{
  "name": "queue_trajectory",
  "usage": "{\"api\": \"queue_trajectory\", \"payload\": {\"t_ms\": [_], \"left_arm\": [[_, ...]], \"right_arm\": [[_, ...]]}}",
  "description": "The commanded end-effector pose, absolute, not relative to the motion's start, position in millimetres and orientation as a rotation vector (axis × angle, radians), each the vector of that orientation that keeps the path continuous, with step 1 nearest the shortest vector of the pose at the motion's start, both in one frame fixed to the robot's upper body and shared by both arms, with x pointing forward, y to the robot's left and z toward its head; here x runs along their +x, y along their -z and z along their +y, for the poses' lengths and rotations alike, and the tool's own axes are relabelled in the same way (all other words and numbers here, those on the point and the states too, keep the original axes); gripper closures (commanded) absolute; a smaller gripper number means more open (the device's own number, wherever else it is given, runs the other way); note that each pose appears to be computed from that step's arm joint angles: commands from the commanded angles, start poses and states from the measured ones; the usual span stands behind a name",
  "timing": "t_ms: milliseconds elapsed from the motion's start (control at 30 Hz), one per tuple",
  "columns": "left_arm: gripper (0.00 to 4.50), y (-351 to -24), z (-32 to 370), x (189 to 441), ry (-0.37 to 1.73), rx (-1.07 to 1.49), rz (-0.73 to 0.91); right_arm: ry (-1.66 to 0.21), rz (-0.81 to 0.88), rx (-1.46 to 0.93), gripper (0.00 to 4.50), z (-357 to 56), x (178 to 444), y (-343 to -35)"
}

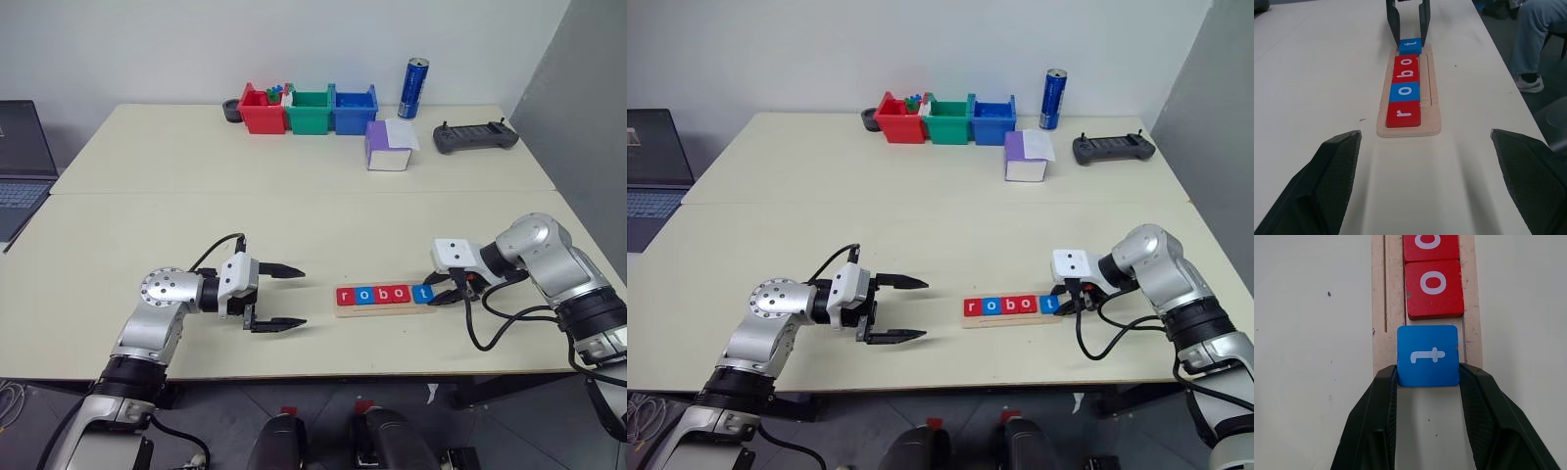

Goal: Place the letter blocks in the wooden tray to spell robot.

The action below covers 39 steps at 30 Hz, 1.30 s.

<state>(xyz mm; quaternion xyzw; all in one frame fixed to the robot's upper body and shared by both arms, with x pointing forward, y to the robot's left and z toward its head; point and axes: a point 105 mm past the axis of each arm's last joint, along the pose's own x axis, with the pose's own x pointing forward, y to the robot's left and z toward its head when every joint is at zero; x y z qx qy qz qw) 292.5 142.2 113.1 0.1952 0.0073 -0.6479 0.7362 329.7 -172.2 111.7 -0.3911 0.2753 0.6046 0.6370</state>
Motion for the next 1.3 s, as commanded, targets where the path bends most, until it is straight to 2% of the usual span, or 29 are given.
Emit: {"api": "queue_trajectory", "payload": {"t_ms": [33,733,967,1300], "left_arm": [[0.00,-120.8,141.5,292.2,1.413,0.447,-0.022],[0.00,-121.7,143.0,292.1,1.406,0.449,-0.022],[0.00,-122.6,142.8,293.1,1.405,0.447,-0.024],[0.00,-123.3,142.9,293.5,1.402,0.447,-0.026]], "right_arm": [[-1.389,0.583,-0.912,3.05,-165.6,333.4,-127.0],[-1.387,0.592,-0.896,3.05,-166.1,334.1,-125.1],[-1.386,0.563,-0.846,3.05,-166.1,334.9,-134.9],[-1.372,0.605,-0.842,3.05,-175.3,335.1,-124.6]]}}
